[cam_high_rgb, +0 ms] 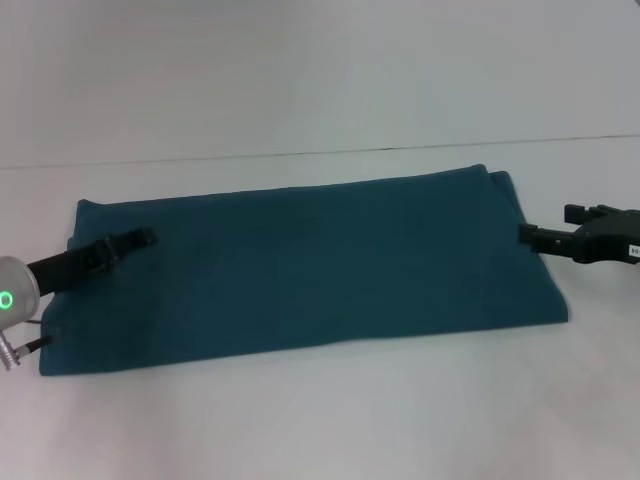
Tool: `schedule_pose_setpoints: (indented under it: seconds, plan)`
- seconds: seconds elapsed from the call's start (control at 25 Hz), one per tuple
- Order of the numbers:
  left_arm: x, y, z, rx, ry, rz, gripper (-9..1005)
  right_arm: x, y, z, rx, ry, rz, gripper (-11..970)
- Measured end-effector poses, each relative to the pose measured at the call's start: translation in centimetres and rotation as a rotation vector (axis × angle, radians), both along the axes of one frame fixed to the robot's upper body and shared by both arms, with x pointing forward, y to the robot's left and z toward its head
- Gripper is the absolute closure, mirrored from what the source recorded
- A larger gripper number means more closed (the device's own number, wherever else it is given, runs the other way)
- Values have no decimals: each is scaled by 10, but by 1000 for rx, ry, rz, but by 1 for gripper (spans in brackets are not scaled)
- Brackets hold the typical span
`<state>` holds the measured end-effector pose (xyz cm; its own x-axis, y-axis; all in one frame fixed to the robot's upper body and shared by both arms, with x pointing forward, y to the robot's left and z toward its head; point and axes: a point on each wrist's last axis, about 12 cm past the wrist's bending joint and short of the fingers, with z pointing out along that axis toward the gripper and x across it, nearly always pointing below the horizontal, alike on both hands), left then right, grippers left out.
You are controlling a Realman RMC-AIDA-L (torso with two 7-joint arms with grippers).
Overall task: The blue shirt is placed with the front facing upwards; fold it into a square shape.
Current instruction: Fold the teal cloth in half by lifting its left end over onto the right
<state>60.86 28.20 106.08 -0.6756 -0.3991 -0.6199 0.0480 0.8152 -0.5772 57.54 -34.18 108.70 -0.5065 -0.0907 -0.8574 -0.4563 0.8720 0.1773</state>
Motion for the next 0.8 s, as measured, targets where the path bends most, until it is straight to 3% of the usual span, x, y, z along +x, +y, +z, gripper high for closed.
schedule_pose_setpoints:
  seconds: [0.4, 0.8]
  plan:
    - [-3, 3, -12, 45, 23, 33, 122, -1, 1, -2, 2, 5, 1, 44]
    - [-4, 11, -12, 57, 11, 73, 123, -1, 1, -2, 1, 6, 3, 44]
